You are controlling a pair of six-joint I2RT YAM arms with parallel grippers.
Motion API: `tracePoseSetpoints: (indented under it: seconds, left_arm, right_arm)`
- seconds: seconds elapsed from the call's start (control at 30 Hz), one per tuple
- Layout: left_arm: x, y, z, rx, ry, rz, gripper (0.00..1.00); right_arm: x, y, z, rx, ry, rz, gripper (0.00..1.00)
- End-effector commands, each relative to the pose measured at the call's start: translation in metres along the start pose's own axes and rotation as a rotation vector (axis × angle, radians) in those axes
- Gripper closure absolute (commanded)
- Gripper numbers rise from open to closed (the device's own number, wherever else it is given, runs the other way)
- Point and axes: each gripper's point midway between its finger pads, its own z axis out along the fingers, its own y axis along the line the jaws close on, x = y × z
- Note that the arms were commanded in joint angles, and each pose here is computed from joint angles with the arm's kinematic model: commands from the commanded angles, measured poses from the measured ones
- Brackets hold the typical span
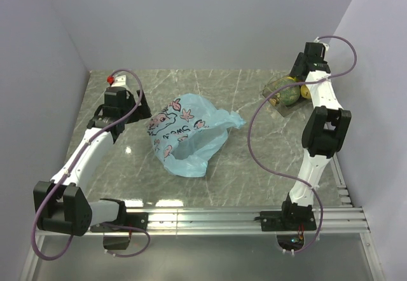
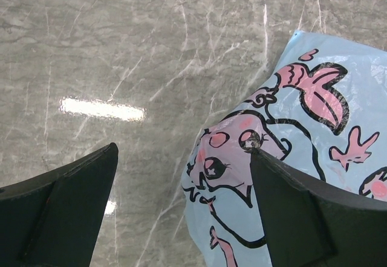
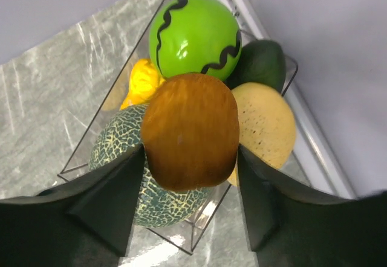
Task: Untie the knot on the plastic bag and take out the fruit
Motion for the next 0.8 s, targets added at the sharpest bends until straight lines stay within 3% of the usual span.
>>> tracePoseSetpoints:
  seconds: [0.0, 0.13, 0.43, 0.77]
  left_arm:
    - [-0.006, -0.001, 0.000, 0.002, -0.023, 0.010, 0.03]
    - [-0.006, -0.003, -0.001, 0.014, -0.022, 0.009, 0.03]
    - [-0.010, -0.005, -0.005, 0.028, -0.038, 0.006, 0.03]
    - [-0.033, -0.012, -0.031, 0.064, -0.131, -0.007, 0.02]
  right_arm:
    - [-0.020, -0.002, -0.004, -0.004, -0.046, 0.026, 0.26]
    - [-0.021, -0.004, -0.002, 0.006, -0.046, 0.031, 0.16]
    - [-0.045, 0.008, -0.043, -0.094, -0.109, 0.069, 0.11]
    - [-0.095, 0.001, -0.212, -0.220, -0.317, 0.138, 0.09]
